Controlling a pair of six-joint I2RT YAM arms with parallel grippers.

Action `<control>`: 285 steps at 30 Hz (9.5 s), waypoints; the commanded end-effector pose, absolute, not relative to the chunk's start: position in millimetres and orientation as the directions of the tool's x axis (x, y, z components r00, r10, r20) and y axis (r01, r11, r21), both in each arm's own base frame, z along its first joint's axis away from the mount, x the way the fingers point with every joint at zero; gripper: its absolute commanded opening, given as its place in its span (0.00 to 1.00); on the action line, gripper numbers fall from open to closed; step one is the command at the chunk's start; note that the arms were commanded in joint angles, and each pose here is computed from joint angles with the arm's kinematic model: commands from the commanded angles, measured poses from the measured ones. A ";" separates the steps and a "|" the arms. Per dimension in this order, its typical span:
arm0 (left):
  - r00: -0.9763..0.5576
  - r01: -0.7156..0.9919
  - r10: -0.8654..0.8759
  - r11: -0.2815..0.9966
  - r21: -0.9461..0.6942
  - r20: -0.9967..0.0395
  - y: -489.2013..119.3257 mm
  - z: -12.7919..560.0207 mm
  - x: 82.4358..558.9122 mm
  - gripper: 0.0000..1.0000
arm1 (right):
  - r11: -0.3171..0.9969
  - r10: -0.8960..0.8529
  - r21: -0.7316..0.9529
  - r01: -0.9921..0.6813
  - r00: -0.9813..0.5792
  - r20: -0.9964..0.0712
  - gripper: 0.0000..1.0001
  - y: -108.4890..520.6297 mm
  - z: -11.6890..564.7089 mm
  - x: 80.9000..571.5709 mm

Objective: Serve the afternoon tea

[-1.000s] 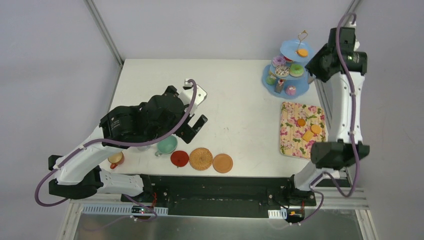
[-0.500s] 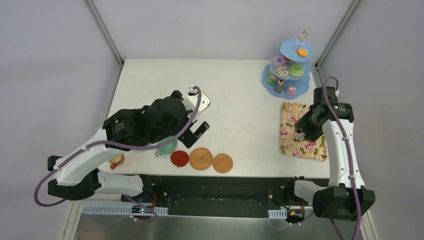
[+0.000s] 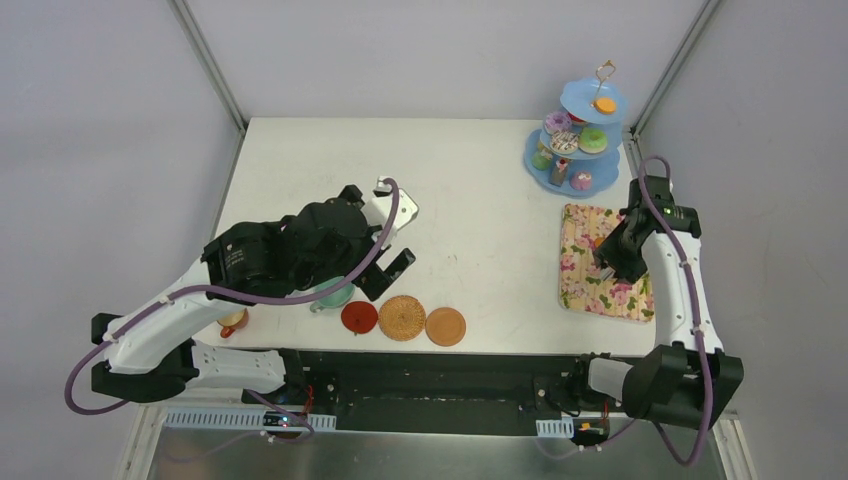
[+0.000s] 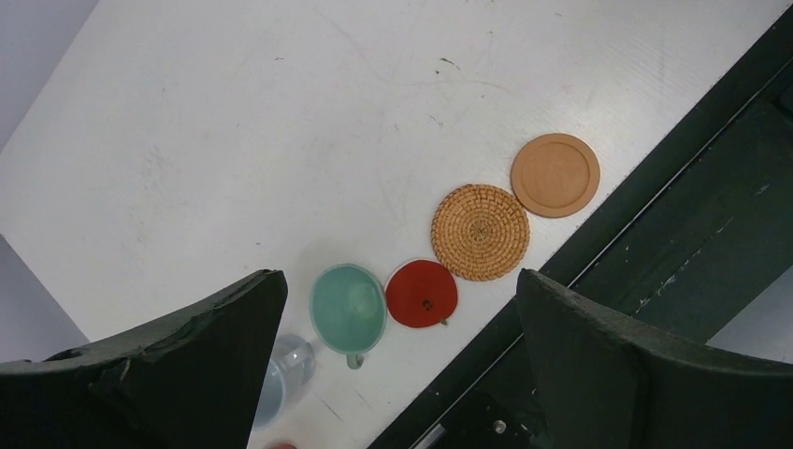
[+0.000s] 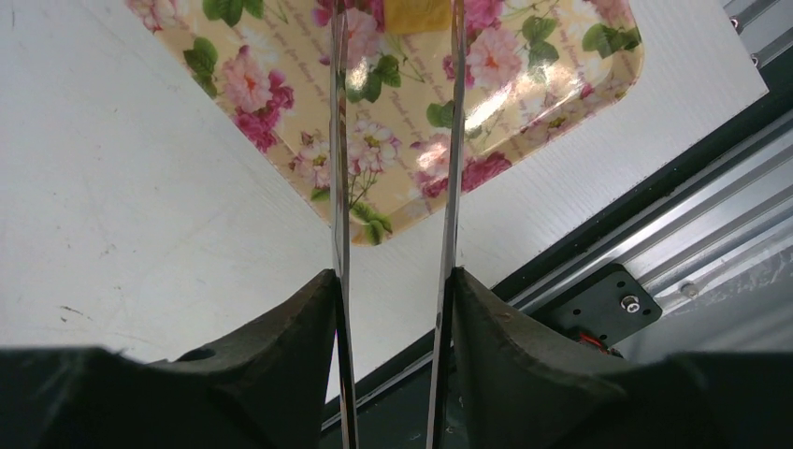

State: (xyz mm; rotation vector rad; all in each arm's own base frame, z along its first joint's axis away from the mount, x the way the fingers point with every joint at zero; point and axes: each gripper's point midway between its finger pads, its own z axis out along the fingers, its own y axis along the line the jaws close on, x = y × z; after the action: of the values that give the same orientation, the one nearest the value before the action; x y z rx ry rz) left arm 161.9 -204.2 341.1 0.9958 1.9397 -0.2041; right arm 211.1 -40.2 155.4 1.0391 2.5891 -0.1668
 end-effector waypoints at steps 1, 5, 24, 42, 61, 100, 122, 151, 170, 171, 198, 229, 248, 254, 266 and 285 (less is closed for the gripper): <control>-0.217 0.710 0.566 0.651 0.269 -0.796 -205.1 347.9 163.7 1.00 | 0.707 0.662 0.010 0.707 -0.656 -0.363 0.49 -51.1 151.8 219.4; -0.211 0.715 0.577 0.642 0.277 -0.789 -212.7 349.0 165.0 1.00 | 0.698 0.667 -0.004 0.716 -0.653 -0.358 0.50 -54.8 153.1 218.6; -0.267 0.699 0.559 0.673 0.242 -0.785 -226.2 352.5 168.9 1.00 | 0.683 0.725 0.136 0.718 -0.643 -0.249 0.48 -44.8 137.3 218.3; -0.254 0.702 0.569 0.665 0.255 -0.782 -223.6 349.1 170.1 1.00 | 0.639 0.769 0.286 0.714 -0.598 -0.225 0.30 -20.7 158.4 221.9; -0.230 0.703 0.584 0.653 0.282 -0.778 -216.7 347.3 170.3 1.00 | 0.609 0.792 0.365 0.704 -0.570 -0.220 0.26 -13.1 188.8 236.3; -0.251 0.655 0.581 0.691 0.306 -0.774 -205.7 352.2 177.1 1.00 | 0.600 0.790 0.654 0.460 -0.468 -0.395 0.26 27.9 338.5 480.5; -0.250 0.661 0.598 0.680 0.317 -0.761 -207.7 347.5 179.0 1.00 | 0.553 0.814 0.712 0.433 -0.463 -0.350 0.29 42.8 321.1 521.6; -0.244 0.668 0.592 0.677 0.310 -0.768 -208.1 350.3 177.7 1.00 | 0.585 0.790 0.700 0.410 -0.483 -0.377 0.44 46.6 355.0 469.8; -0.245 0.677 0.564 0.681 0.277 -0.788 -204.8 349.3 172.1 1.00 | 0.624 0.779 0.429 0.653 -0.484 -0.398 0.39 -3.9 279.2 276.6; -0.245 0.679 0.565 0.680 0.277 -0.788 -204.4 348.3 171.8 1.00 | 0.622 0.780 0.410 0.667 -0.484 -0.396 0.38 -6.3 270.5 272.7; -0.241 0.677 0.591 0.671 0.304 -0.770 -200.0 340.0 172.0 1.00 | 0.615 0.762 0.208 0.760 -0.507 -0.403 0.44 -42.9 185.9 301.2; -0.242 0.674 0.602 0.668 0.315 -0.760 -201.1 339.3 174.4 1.00 | 0.592 0.784 0.148 0.792 -0.524 -0.332 0.47 -40.4 154.6 285.1; -0.233 0.666 0.607 0.669 0.330 -0.760 -197.9 340.6 175.7 1.00 | 0.615 0.765 0.103 0.782 -0.561 -0.316 0.47 -43.0 153.8 286.2; -0.236 0.665 0.605 0.671 0.328 -0.760 -197.5 340.0 175.7 1.00 | 0.630 0.757 0.095 0.770 -0.583 -0.296 0.47 -38.2 149.8 289.0; -0.237 0.659 0.606 0.674 0.332 -0.760 -195.2 340.1 175.8 1.00 | 0.666 0.724 0.044 0.745 -0.631 -0.278 0.46 -22.7 148.6 290.4; -0.240 0.659 0.603 0.677 0.328 -0.761 -195.4 340.0 175.8 1.00 | 0.681 0.708 -0.021 0.732 -0.666 -0.236 0.44 -23.6 139.2 291.4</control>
State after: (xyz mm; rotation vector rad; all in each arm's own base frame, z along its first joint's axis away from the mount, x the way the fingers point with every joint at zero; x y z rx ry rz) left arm 171.9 -203.0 333.5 1.0112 1.9440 -0.0925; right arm 288.5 -22.8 129.0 1.1852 2.6803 -0.1568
